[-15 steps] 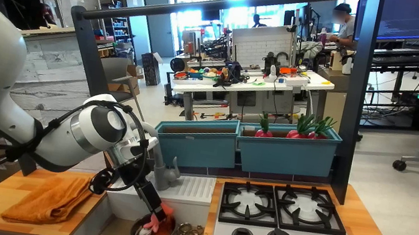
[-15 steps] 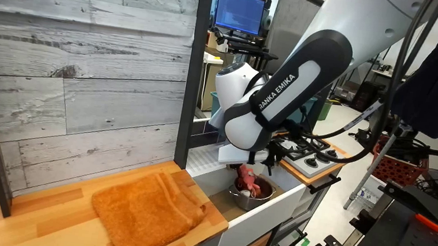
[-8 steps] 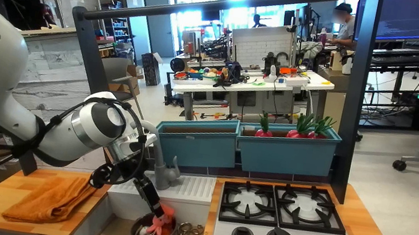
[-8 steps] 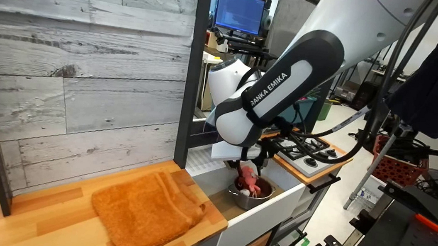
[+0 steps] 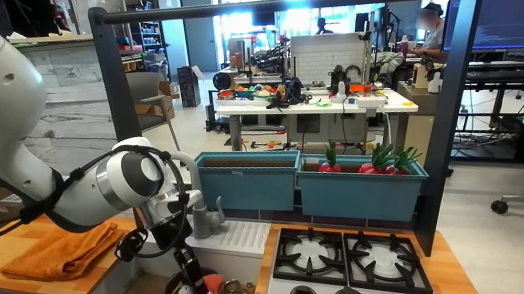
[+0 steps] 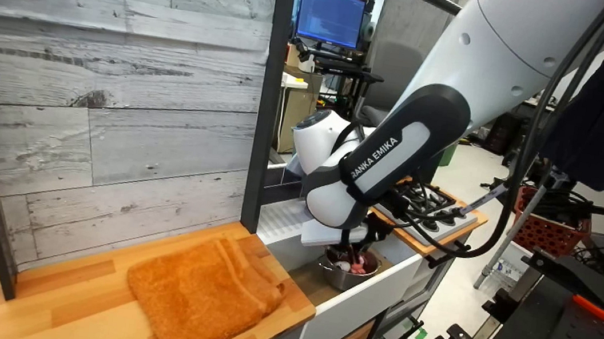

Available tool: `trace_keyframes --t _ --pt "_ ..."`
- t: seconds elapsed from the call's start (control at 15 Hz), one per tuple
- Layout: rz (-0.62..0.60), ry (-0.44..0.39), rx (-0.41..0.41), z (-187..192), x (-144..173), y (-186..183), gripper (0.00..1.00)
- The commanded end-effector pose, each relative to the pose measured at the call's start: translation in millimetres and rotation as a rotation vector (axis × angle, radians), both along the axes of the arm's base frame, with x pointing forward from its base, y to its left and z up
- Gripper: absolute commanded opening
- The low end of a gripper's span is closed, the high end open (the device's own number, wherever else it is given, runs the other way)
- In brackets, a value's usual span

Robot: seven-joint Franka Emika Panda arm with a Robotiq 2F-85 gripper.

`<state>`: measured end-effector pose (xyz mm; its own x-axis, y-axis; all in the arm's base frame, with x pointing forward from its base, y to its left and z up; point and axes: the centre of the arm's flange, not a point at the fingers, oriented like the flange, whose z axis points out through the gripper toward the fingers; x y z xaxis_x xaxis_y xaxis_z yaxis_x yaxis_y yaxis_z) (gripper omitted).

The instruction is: Use the towel to wipe the left side of the countertop, remove two plush toys from the silver pot and put them on the stove, place one plush toy from the pot on the left side of the countertop

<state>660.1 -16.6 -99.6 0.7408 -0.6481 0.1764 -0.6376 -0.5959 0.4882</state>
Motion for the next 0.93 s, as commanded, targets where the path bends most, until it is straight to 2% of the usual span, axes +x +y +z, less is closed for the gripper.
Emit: trace_keyframes --t 0.0,0.27,0.53,0.73,0.87 --pt "0.009 -0.027 0.013 -17.2 -1.8 -9.5 0.01" --pt "0.049 -0.079 0.028 5.7 -18.2 -9.9 0.01" --pt "0.112 -0.058 0.065 53.0 -49.6 -27.6 0.01" --pt "0.137 -0.139 0.129 88.2 -65.7 -44.8 0.01" --pt "0.099 -0.201 0.163 112.2 -65.7 -58.3 0.01"
